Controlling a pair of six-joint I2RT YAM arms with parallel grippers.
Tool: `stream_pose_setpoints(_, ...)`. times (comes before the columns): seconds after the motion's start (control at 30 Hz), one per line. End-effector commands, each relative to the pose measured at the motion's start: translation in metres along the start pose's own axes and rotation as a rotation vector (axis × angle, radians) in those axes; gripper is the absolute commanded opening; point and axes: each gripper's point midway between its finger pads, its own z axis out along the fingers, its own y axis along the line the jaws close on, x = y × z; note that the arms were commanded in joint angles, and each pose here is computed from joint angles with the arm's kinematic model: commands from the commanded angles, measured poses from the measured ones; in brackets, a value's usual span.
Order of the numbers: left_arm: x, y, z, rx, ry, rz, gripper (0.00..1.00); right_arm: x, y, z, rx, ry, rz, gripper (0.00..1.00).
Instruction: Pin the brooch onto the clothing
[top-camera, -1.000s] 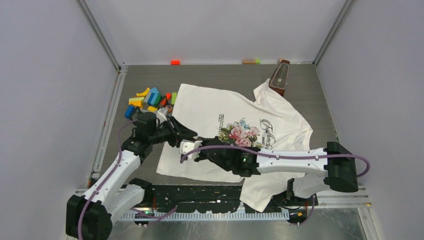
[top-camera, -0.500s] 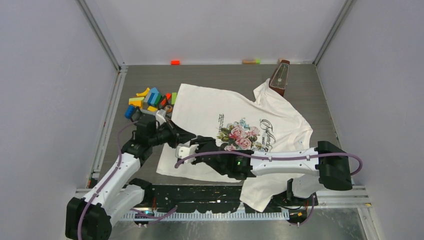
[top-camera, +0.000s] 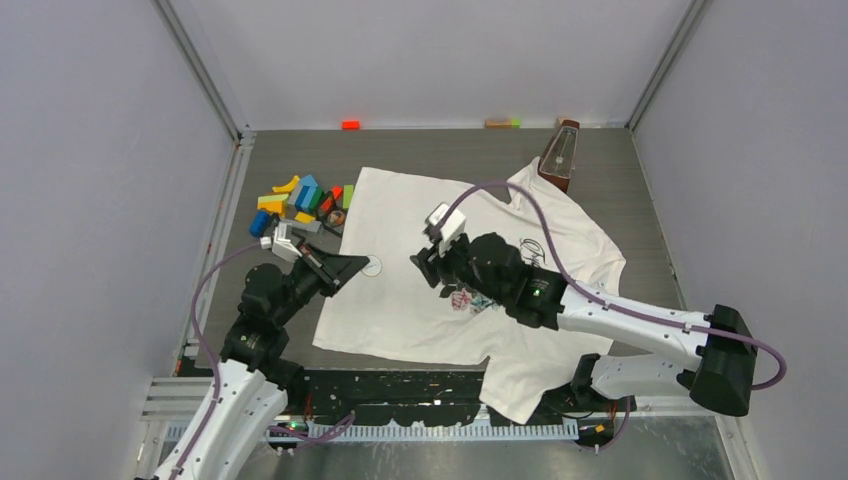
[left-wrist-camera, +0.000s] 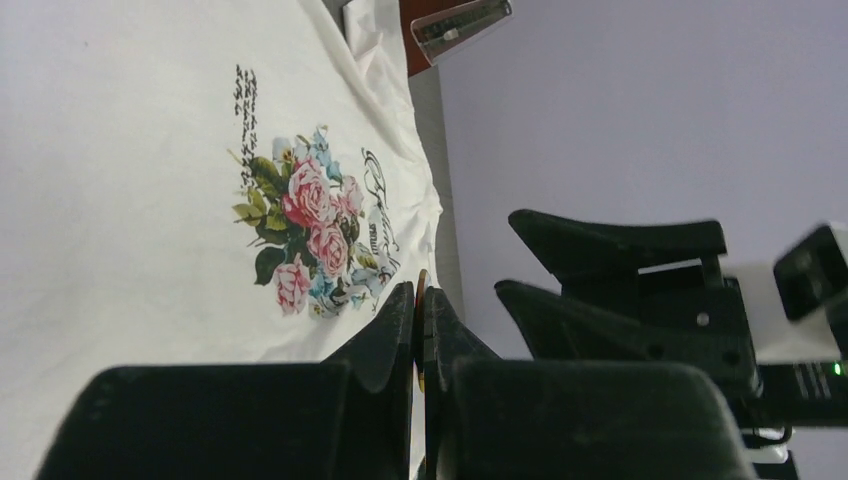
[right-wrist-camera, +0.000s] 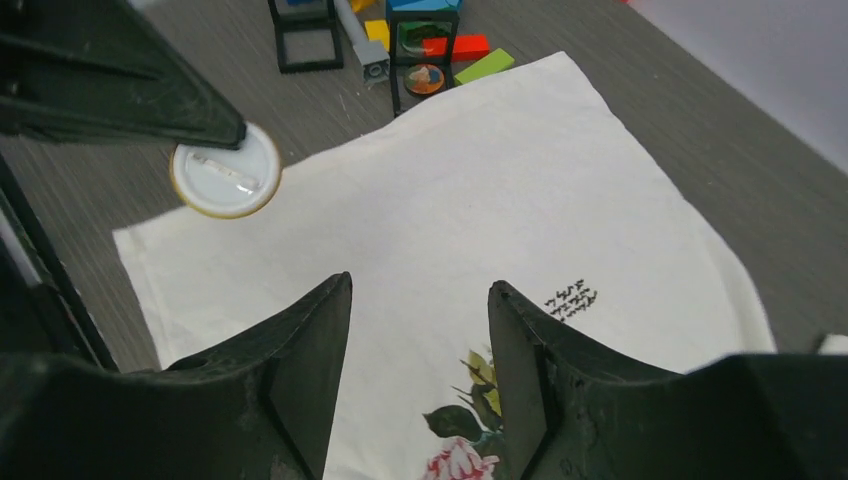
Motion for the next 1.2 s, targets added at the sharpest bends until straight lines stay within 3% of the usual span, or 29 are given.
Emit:
stream_pose_setpoints(0.0, -0.016, -0.019, -0.004, 0.098, -0.096, 0.118, 0.0, -0.04, 0.012, -0.002, -0.211, -0.128, 0.502, 0.58)
stream_pose_setpoints(0.13, -0.015, -0.032, -0.005, 0.165, -0.091, 0.142, 0.0, -0.053, 0.025, 0.006, -0.357, -0.111, 0.781, 0.56)
stream_pose_setpoints(0.4, -0.019, -0.043, -0.008, 0.216, -0.117, 0.152, 0.0, -0.074, 0.051, 0.018, -0.576, -0.163, 1.025, 0.51)
stream_pose_setpoints(1.17, -0.028, -0.054, -0.019, 0.273, -0.191, 0.124, 0.0, -0.064, 0.059, 0.038, -0.61, -0.159, 1.131, 0.35)
